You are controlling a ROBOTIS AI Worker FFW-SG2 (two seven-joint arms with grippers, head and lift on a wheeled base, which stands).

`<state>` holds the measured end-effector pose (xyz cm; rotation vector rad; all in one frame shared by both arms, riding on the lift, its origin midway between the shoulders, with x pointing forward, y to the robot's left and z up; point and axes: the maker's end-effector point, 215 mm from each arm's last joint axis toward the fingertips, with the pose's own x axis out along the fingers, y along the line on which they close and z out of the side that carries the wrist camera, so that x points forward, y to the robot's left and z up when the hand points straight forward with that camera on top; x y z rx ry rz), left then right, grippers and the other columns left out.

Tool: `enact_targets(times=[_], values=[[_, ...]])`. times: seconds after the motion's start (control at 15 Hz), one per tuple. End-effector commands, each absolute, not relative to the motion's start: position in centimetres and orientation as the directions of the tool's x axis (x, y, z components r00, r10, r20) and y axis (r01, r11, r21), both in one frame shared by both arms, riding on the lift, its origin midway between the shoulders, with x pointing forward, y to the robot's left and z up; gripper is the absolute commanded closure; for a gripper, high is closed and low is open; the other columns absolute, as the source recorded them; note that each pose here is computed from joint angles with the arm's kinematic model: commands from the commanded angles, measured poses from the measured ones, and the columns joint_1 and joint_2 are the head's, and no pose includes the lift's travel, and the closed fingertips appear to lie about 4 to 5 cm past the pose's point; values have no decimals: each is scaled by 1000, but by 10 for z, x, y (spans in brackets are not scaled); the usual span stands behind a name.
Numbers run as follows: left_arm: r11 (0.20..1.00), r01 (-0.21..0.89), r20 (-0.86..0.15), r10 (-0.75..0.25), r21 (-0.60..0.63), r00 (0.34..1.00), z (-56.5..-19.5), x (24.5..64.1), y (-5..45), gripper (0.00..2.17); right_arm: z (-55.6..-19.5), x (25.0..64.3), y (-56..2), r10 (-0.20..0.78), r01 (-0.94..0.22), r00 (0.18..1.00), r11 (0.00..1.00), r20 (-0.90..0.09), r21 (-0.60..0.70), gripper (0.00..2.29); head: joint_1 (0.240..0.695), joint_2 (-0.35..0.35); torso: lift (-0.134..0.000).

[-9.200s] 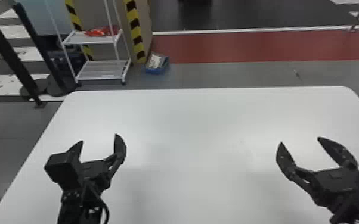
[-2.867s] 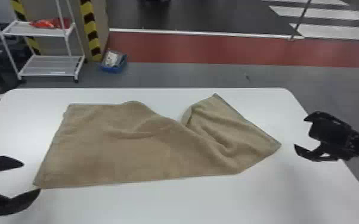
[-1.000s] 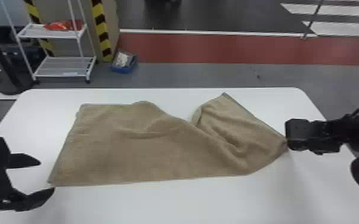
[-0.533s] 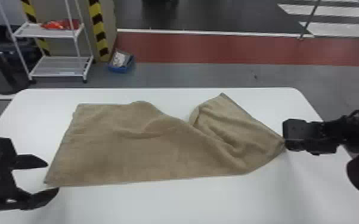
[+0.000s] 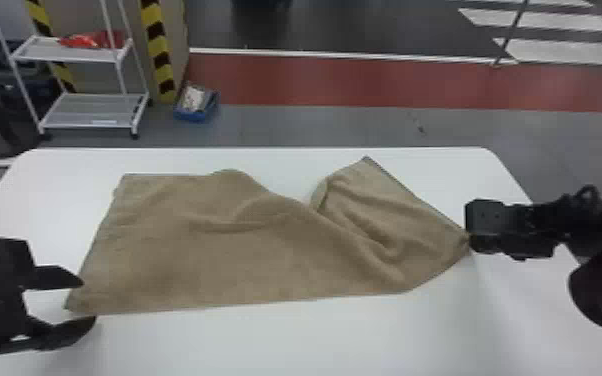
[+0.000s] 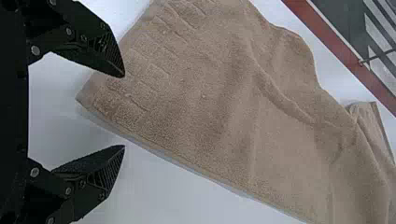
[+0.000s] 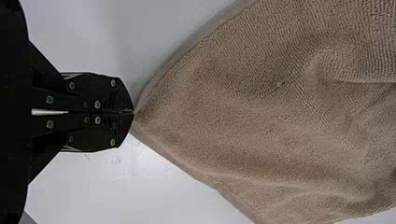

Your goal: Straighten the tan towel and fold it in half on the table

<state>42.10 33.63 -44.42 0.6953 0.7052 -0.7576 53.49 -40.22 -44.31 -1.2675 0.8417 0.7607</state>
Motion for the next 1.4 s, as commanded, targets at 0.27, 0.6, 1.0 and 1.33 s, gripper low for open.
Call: enact_targets(times=[0.27, 0.6, 1.0, 1.33], values=[[538, 795, -789, -344, 279, 510, -452, 418, 347, 515, -442, 535, -403, 26, -858, 500, 153, -865, -491, 1420, 695, -70, -123], [533, 806, -797, -354, 259, 490, -456, 414, 345, 994, -440, 534, -402, 28, -854, 506, 155, -862, -497, 1420, 695, -66, -123], [561, 774, -774, -336, 293, 537, -440, 426, 354, 1642, -423, 539, -411, 28, -816, 553, 223, -833, -534, 1420, 695, -65, -123], [629, 685, -691, -310, 367, 654, -367, 449, 392, 1639, -360, 556, -423, 85, -709, 658, 405, -748, -577, 1420, 695, -52, -123]])
